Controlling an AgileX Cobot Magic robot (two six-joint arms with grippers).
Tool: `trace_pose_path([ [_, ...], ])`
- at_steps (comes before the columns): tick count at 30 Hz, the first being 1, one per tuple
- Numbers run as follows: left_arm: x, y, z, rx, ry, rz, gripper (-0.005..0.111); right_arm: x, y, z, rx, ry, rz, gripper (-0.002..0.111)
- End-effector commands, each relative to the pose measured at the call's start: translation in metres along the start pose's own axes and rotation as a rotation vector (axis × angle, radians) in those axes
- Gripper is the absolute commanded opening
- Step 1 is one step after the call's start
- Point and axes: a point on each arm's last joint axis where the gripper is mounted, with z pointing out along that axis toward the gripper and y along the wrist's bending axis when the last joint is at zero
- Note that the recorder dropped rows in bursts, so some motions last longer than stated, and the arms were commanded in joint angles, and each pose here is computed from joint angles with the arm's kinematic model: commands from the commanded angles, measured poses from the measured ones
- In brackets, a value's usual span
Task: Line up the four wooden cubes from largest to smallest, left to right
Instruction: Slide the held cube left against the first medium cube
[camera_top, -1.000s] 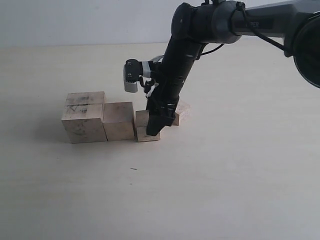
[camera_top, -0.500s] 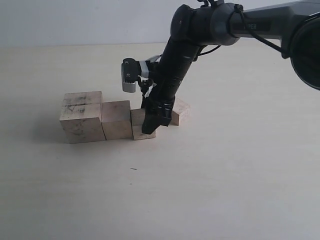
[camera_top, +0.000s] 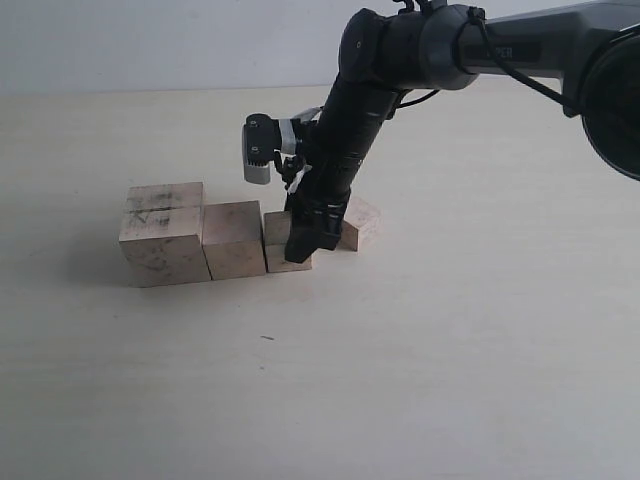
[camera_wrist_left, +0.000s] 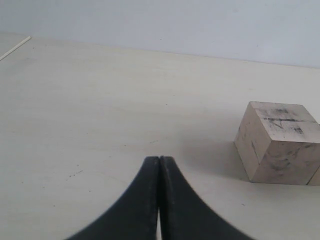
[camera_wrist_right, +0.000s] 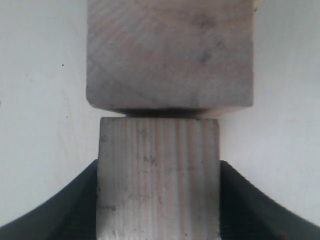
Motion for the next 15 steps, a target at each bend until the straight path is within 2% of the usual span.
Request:
trace_pose_path([
  [1, -0.0013, -0.0004, -0.0005, 0.008, -0.018, 0.007, 0.0, 0.0064, -0.0044, 0.0071, 0.021, 0.024, 0.004, 0.0],
  [15, -0.0013, -0.0004, -0.0005, 0.008, -0.018, 0.007, 0.0, -0.0006, -0.0003, 0.007, -0.025, -0.053, 0.001, 0.0],
])
